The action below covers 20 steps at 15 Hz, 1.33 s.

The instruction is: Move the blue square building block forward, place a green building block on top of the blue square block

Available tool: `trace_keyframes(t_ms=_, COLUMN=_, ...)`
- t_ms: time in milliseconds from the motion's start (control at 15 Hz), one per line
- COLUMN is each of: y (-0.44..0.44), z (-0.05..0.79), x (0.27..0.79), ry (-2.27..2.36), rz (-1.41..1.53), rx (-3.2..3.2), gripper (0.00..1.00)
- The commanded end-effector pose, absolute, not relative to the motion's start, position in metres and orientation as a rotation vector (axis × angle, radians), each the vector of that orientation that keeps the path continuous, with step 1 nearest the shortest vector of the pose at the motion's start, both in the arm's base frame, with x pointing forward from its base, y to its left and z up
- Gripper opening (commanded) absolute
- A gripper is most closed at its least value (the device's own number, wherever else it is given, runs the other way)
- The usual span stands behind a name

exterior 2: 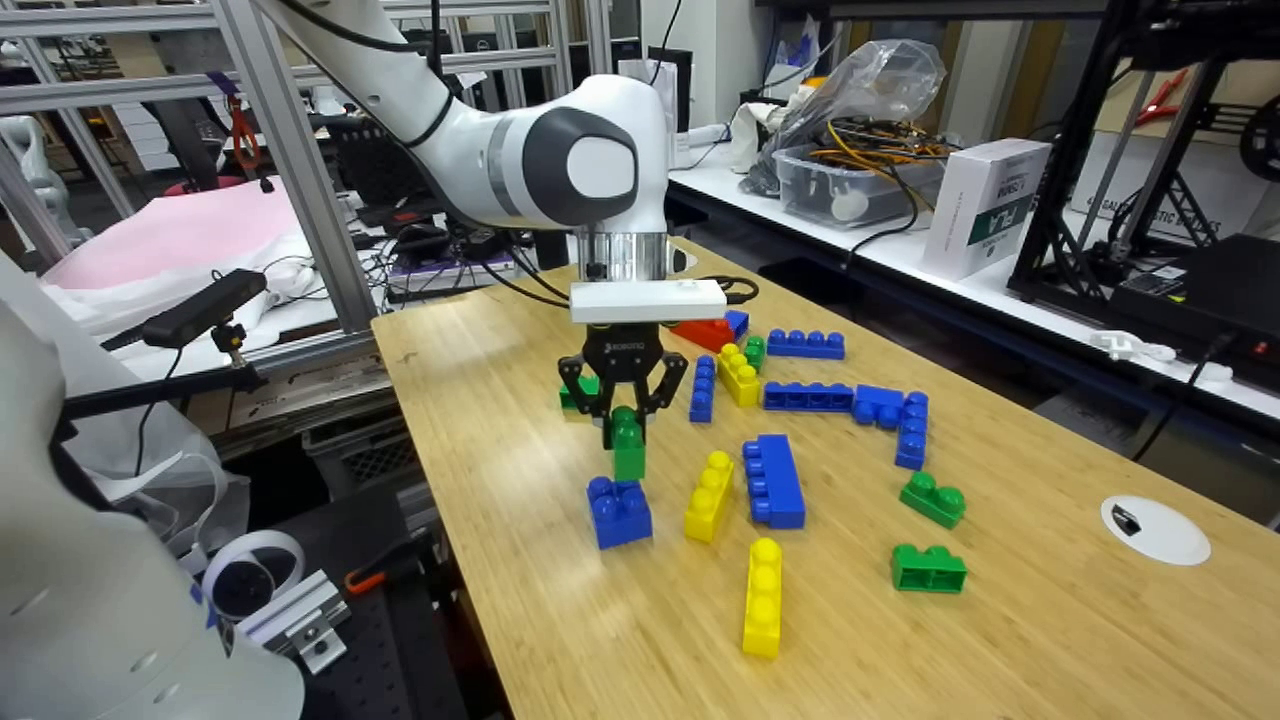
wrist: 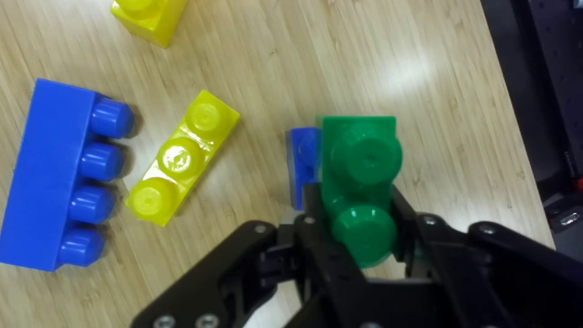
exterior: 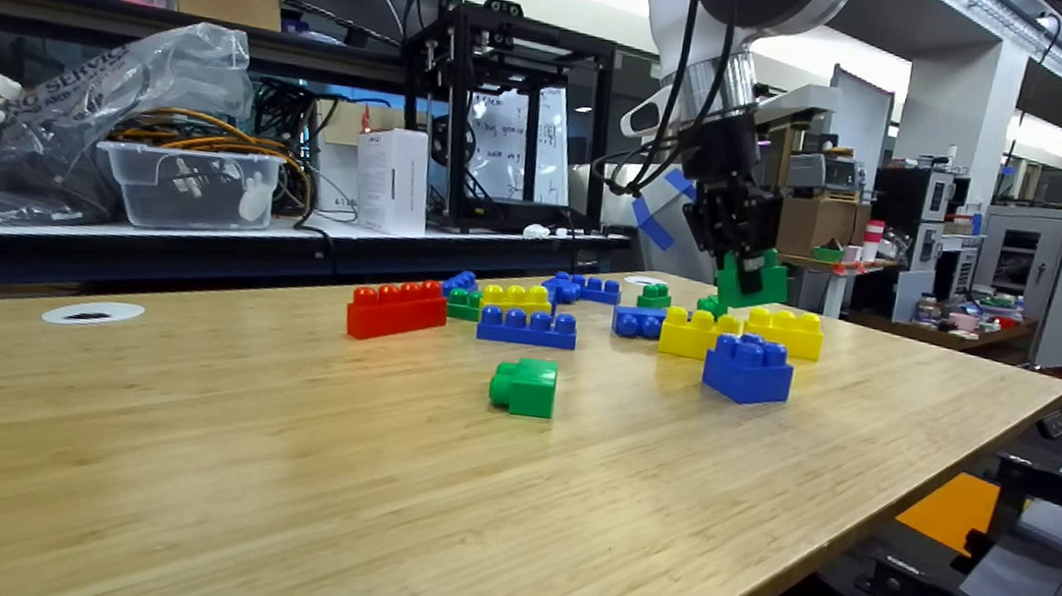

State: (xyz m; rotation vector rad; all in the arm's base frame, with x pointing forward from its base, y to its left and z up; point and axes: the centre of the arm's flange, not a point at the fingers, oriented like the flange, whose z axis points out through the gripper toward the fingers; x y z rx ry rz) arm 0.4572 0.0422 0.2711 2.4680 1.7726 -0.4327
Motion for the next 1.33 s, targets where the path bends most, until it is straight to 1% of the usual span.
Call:
trace_keyframes(t_ms=0, y=0.043, z=0.265, x=0.459, ry=1.831, rz=-0.394, rx=2.449, gripper=0.10)
trace_keyframes(t_ms=667, y=0.041, z=0.252, x=0.462, ry=1.939, rz=-0.337, rx=2.380, gripper=0.10)
trace_keyframes(t_ms=1267, y=0.028, z=0.243, x=0.454, ry=1.964, rz=-0.316, rx=2.377, gripper=0.10)
